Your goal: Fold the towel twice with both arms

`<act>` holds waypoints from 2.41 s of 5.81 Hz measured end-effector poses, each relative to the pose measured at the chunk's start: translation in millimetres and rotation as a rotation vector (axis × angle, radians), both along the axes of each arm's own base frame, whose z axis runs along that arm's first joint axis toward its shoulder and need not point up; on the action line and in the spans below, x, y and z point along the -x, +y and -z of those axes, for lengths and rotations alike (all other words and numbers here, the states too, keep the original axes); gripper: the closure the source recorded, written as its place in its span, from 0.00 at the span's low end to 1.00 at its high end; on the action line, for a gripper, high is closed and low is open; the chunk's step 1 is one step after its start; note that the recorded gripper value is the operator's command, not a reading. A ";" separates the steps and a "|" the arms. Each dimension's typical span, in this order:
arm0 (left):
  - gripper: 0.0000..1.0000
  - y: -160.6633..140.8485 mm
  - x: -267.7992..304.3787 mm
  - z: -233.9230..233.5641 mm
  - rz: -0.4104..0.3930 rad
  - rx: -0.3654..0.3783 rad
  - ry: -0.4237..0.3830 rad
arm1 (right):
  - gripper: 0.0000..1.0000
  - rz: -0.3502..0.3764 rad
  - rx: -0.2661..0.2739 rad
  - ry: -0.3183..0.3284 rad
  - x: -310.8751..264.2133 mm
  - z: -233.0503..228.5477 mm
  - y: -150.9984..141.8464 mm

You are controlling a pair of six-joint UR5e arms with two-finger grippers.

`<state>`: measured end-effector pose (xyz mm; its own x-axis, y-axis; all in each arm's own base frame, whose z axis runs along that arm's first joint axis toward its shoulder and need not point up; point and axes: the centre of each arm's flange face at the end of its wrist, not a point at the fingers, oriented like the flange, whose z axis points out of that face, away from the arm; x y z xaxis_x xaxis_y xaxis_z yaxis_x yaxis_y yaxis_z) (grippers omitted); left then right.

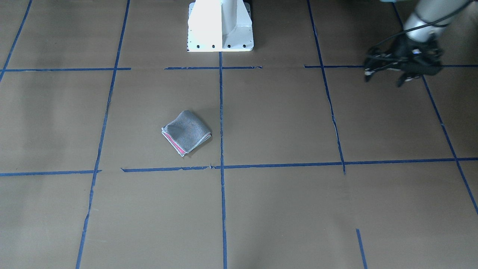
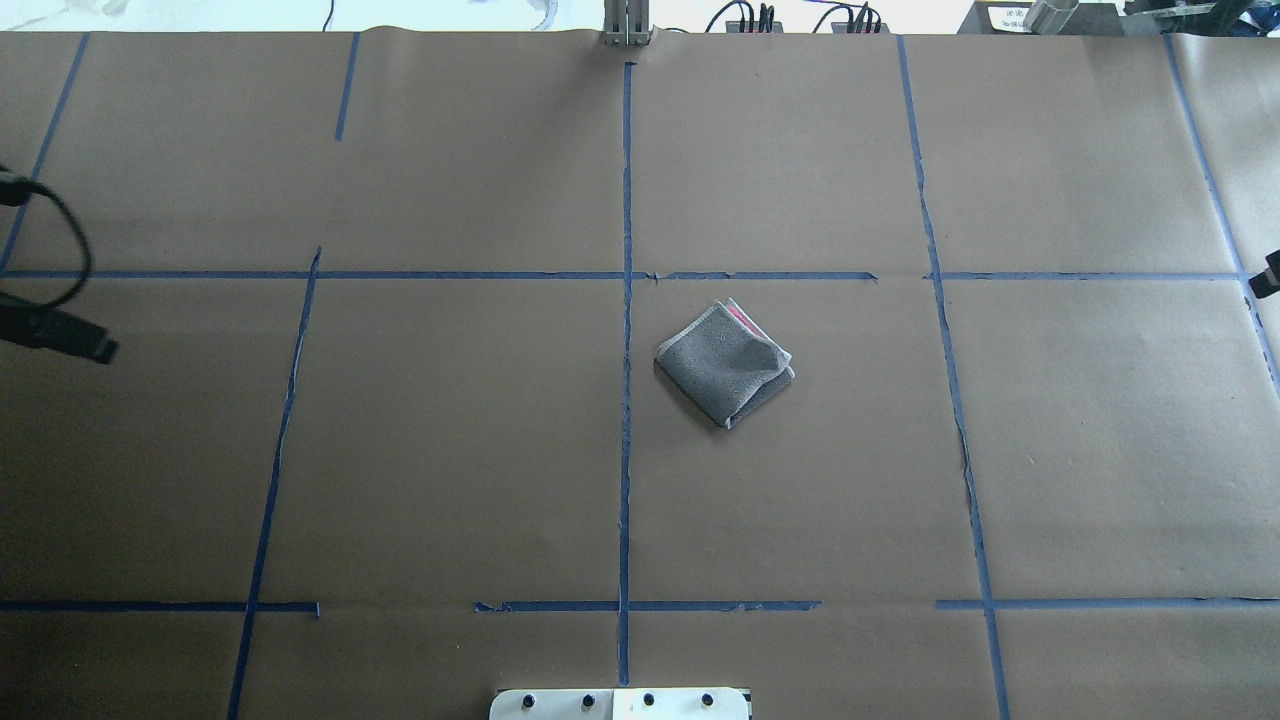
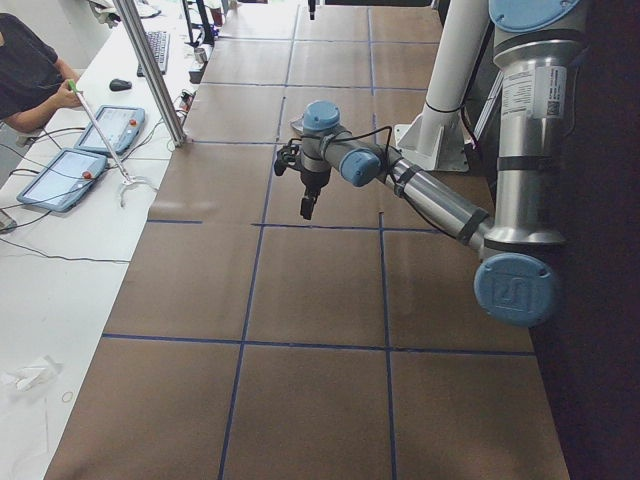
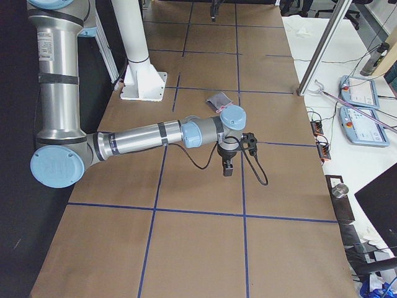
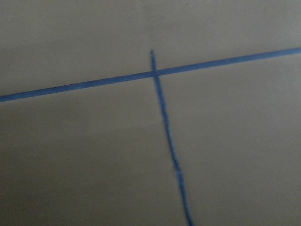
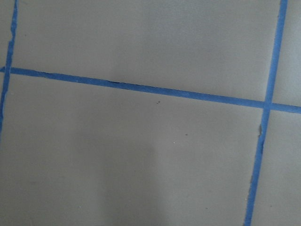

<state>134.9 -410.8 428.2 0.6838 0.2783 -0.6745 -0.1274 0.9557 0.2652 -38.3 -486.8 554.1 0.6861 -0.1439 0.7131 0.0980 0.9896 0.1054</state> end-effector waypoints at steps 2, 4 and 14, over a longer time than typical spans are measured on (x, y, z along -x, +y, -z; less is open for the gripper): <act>0.00 14.2 110.5 -63.4 -0.088 -0.044 -0.071 | 0.00 0.061 0.003 0.018 -25.8 -15.2 6.1; 0.00 20.4 197.7 -123.7 -0.098 0.059 -0.103 | 0.00 0.088 0.003 0.025 -33.2 -26.2 11.2; 0.00 4.9 213.3 -208.7 -0.027 0.250 0.016 | 0.00 0.098 0.031 0.000 -38.6 -39.6 42.3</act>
